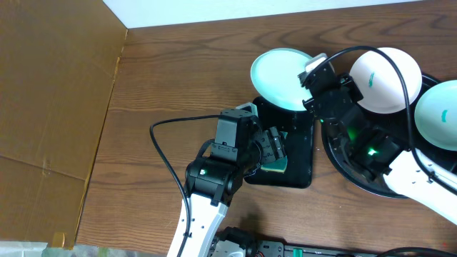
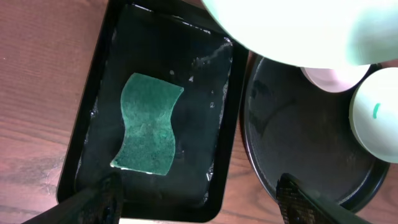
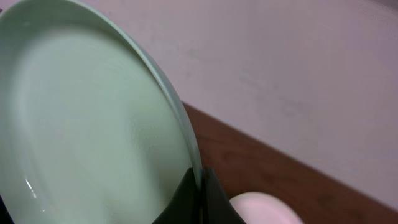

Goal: Clean dirty plates on tray and stack at the side

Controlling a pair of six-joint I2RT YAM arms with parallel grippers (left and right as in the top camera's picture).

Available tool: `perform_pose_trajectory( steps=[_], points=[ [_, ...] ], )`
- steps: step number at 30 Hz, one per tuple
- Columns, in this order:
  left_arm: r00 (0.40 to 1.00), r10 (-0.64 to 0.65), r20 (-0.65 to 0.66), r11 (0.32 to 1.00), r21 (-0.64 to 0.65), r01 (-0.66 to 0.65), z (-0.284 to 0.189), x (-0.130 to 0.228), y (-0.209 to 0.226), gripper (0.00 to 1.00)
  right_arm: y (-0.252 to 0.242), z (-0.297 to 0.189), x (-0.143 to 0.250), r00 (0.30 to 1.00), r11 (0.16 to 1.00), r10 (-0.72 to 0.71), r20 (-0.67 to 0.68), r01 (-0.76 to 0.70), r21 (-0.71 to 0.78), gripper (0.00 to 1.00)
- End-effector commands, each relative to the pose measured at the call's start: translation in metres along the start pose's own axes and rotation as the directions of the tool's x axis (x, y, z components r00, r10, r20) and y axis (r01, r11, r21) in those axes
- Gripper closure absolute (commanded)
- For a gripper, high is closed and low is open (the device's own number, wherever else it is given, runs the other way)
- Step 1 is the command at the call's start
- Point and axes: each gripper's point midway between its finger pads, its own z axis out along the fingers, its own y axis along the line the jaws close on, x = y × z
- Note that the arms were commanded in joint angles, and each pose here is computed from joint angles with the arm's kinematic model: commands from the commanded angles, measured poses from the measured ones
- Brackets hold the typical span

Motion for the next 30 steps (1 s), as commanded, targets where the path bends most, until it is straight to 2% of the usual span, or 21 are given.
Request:
perform_pose_trajectory(
  steps=[1, 7, 19, 26, 28, 30],
  points=[
    [1.000, 0.001, 0.017, 1.000, 0.017, -0.001, -0.006, -0.007, -0.005, 0.21, -0.008, -0.014, -0.026, 0.997, 0.997, -0.059, 0.054, 0.057, 0.051, 0.99],
    [1.000, 0.001, 0.017, 1.000, 0.017, -0.001, -0.006, -0.007, -0.005, 0.21, -0.008, -0.019, -0.028, 0.993, 0.991, -0.103, 0.053, 0.098, 0.087, 0.99],
    [1.000, 0.001, 0.017, 1.000, 0.017, -0.001, -0.006, -0.007, -0.005, 0.21, -0.006, -0.018, -0.018, 0.998, 0.995, -0.068, 0.019, 0.066, 0.076, 0.99],
    [1.000, 0.001, 0.017, 1.000, 0.017, -0.001, -0.006, -0.007, -0.005, 0.21, -0.018, -0.007, 0.030, 0.974, 0.984, 0.176, -0.141, -0.168, 0.067, 0.99],
    [1.000, 0.001, 0.017, 1.000, 0.017, -0.001, -0.006, -0.007, -0.005, 0.21, -0.015, -0.004, 0.049, 0.937, 0.962, 0.270, -0.224, -0.273, 0.017, 0.99],
    [1.000, 0.001, 0.017, 1.000, 0.017, -0.001, -0.006, -0.007, -0.005, 0.21, -0.011, -0.001, 0.067, 0.867, 0.912, 0.375, -0.327, -0.408, -0.036, 0.99]
  ],
)
